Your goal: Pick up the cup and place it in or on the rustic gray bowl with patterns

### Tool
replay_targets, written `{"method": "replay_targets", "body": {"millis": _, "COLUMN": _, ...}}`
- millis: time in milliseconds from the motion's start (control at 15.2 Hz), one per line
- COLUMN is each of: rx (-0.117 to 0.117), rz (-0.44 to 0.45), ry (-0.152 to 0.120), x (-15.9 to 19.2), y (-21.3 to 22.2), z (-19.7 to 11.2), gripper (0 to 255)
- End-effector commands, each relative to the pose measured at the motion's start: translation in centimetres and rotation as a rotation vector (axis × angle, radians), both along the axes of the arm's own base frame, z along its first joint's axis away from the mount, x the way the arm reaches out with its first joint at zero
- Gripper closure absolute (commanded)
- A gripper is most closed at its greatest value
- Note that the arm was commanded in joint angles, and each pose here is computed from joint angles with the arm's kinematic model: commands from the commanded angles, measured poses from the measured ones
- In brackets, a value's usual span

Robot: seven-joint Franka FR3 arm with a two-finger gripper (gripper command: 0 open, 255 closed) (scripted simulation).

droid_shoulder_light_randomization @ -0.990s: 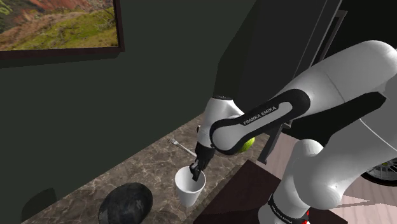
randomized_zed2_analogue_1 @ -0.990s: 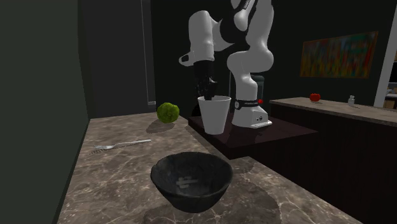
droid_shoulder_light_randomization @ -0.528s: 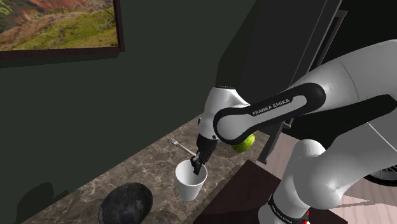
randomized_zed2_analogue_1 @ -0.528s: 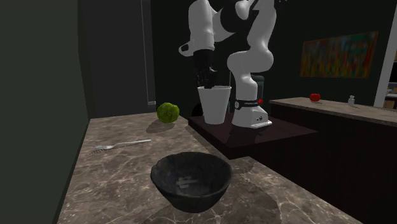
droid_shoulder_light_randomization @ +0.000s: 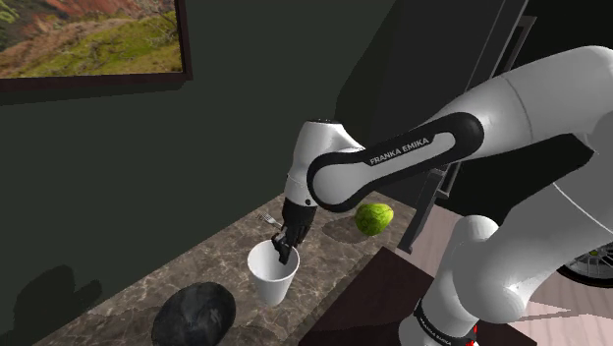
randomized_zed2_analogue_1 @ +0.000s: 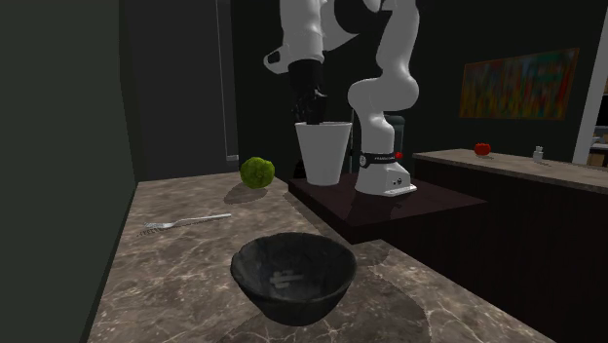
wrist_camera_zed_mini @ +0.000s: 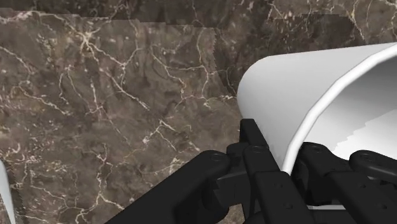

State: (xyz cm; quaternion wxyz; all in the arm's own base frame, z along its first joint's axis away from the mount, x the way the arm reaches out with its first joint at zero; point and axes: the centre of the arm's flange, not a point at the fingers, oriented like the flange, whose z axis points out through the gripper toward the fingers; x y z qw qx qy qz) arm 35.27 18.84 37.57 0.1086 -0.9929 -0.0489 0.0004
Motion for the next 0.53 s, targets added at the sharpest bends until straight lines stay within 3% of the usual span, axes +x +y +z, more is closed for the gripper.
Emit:
{"method": "replay_targets", "body": {"millis": 0, "rx": 0.001, "rz": -0.001, "ry": 0.0, "x": 1.7, "y": 1.9, "z": 0.3, "gripper": 255}}
{"method": "replay_targets", "body": {"millis": 462, "rx": 0.001, "rz": -0.001, "ry": 0.0, "x": 7.6, "y": 9.0, "z": 1.4, "gripper": 255}}
